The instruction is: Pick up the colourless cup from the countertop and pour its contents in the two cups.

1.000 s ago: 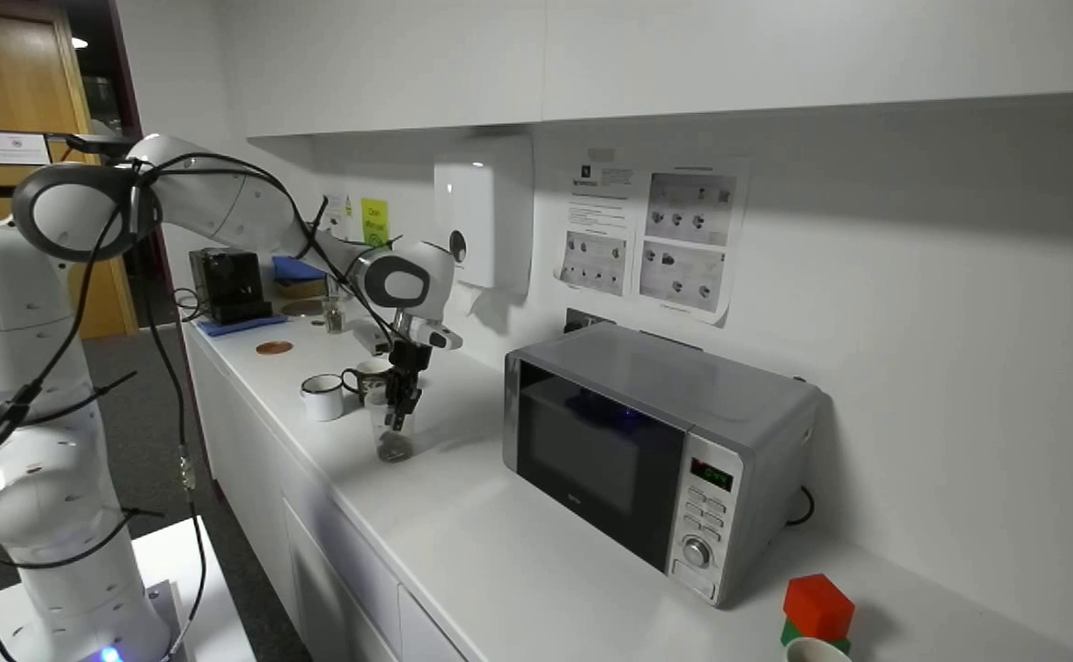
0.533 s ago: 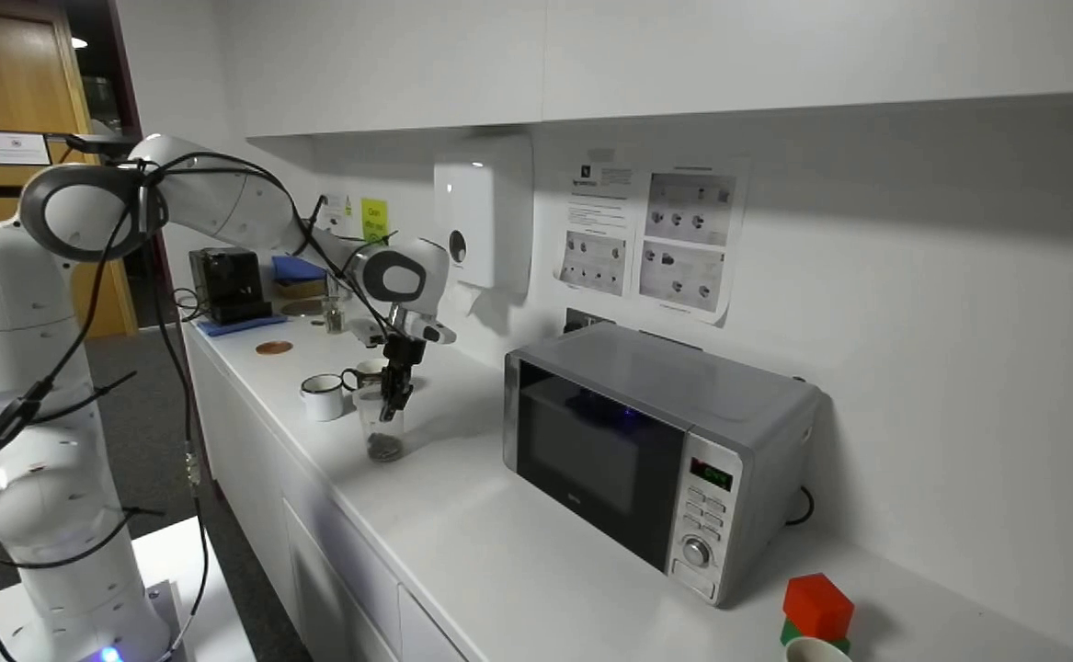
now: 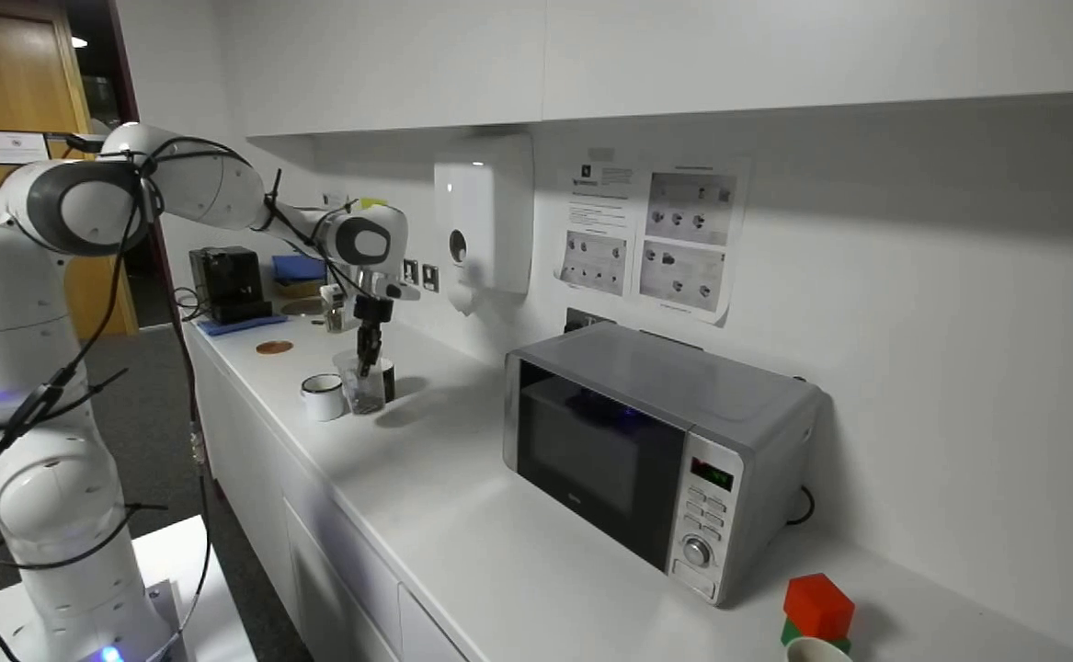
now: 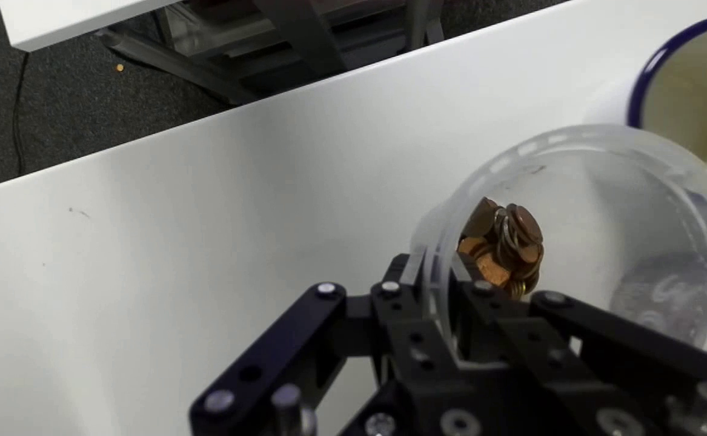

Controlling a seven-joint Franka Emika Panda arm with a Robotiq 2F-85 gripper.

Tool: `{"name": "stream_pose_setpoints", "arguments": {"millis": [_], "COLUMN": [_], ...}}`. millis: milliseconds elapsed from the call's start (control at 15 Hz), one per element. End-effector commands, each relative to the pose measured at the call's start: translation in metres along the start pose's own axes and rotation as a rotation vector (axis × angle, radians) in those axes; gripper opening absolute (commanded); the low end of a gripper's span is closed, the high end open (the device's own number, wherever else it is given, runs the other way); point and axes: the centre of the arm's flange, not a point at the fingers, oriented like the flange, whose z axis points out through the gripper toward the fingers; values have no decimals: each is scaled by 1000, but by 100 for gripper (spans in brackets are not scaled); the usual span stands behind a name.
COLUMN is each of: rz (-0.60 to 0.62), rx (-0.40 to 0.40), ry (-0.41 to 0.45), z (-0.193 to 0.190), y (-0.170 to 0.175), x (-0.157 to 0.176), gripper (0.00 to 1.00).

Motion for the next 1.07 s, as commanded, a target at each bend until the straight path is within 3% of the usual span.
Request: {"name": "stream_pose_setpoints", "arguments": {"millis": [0,400,733,800,867,1000], "rz": [45,122,166,129,132,132], "rx": [6,33,72,50,50,48], "ry": [0,-31,-60,-31,-31,-33], "z": [-51,-63,-64,-45,-45,-44], "y": [-51,-98,-86,-93,-91,-92], "x": [-22,-41,-30,-34,-32,-32], "gripper": [2,2,2,2,7,7]}}
